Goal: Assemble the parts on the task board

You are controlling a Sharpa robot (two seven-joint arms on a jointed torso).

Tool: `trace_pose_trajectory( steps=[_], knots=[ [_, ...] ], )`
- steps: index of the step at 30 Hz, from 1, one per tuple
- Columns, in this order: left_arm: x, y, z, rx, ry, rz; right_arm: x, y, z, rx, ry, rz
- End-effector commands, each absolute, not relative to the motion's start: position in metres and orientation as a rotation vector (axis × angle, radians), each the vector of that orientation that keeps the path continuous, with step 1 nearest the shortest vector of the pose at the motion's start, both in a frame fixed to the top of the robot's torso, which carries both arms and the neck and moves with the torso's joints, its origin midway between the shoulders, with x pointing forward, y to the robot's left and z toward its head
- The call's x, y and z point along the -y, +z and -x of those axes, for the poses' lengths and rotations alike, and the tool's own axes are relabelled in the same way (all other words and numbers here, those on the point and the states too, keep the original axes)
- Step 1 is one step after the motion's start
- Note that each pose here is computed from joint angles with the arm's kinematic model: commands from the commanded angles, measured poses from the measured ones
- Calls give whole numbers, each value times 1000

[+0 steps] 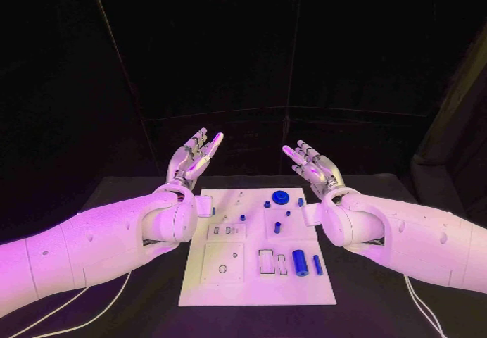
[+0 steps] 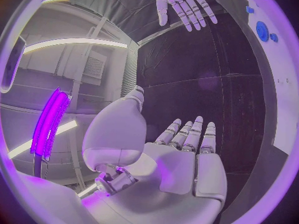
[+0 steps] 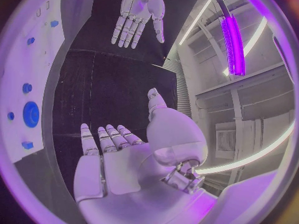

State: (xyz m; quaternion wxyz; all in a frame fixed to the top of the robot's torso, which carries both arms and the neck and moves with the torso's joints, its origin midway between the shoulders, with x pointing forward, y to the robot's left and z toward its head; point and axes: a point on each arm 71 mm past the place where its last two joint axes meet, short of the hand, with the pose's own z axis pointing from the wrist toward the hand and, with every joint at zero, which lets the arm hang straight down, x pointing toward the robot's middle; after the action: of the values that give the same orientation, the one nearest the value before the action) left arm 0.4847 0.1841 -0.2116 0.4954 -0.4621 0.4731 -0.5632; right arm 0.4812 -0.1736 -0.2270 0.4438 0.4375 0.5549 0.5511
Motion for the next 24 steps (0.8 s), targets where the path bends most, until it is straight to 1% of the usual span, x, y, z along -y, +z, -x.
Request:
trace_pose_trajectory(
  steps=[1,6,7,15,19,24],
  knots=[
    [-181,-206,-484,-1109,-1447,1071,162,-226,-481,-1504,1465,-967],
    [-181,-206,-484,-1109,-1447,1071,159,-226,-482,-1535,1482,-937],
    [-189,-208,-487,-1106,-1428,1084,173,-228,-484,-1523,1451,-951],
    [-197,-208,-487,-1102,-1418,1091,187,-227,-491,-1465,1376,-889],
    [-201,-207,-485,-1105,-1421,1093,195,-225,-494,-1448,1337,-823],
    [-203,-207,-484,-1113,-1448,1093,204,-222,-498,-1459,1281,-700]
  ],
)
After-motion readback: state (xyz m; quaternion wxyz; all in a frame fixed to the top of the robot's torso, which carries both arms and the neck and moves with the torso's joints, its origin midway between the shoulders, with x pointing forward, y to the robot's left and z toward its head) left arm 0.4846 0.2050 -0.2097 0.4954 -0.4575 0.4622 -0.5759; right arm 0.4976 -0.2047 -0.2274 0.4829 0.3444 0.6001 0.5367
